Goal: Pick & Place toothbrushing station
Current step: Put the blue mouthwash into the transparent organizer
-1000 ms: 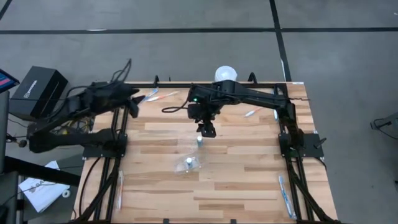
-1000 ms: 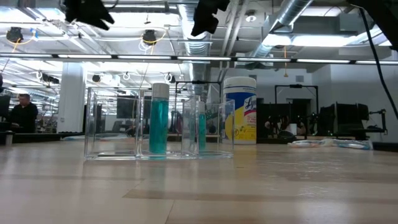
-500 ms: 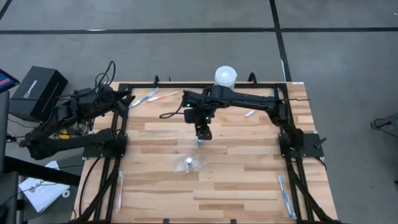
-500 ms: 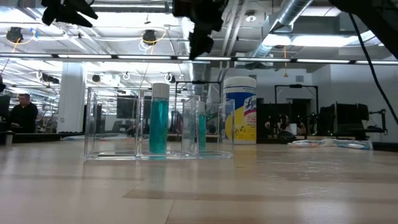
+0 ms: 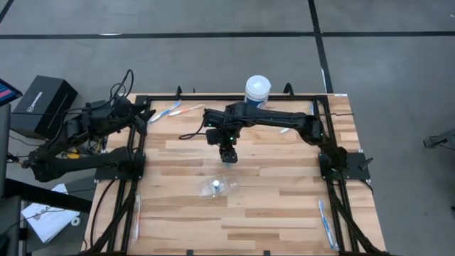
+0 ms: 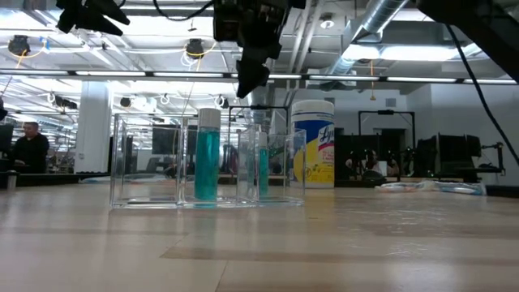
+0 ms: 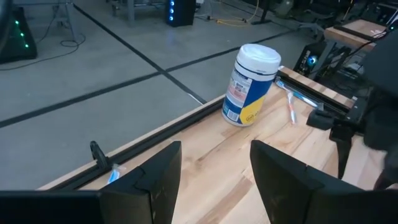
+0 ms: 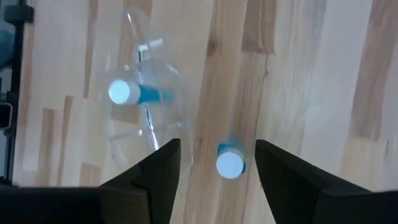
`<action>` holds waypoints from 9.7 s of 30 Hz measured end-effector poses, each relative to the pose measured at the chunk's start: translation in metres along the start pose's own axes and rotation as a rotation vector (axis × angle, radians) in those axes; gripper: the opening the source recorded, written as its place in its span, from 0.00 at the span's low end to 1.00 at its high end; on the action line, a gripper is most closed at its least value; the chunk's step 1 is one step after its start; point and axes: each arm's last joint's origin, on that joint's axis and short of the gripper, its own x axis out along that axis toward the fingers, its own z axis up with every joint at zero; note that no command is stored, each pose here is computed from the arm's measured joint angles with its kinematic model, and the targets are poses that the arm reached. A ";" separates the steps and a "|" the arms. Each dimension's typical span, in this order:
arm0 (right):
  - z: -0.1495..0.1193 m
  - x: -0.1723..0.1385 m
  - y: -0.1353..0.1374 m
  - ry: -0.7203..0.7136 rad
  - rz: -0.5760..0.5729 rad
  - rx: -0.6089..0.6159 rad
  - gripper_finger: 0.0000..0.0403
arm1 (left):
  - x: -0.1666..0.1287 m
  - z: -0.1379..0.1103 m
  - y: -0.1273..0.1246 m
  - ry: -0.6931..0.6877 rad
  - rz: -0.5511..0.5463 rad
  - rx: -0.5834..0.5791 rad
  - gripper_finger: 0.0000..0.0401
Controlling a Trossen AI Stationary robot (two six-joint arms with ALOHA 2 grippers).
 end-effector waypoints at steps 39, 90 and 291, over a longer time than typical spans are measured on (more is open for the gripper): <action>-0.028 0.027 -0.028 0.107 0.090 0.105 0.46 | 0.001 0.002 -0.002 -0.009 -0.029 0.034 0.46; -0.055 -0.045 0.017 -0.147 -0.108 0.045 0.45 | 0.018 0.003 -0.010 0.047 -0.059 0.079 0.46; -0.057 -0.220 -0.024 -0.597 -0.155 -0.088 0.43 | 0.145 -0.208 -0.170 1.084 -0.392 -0.016 0.21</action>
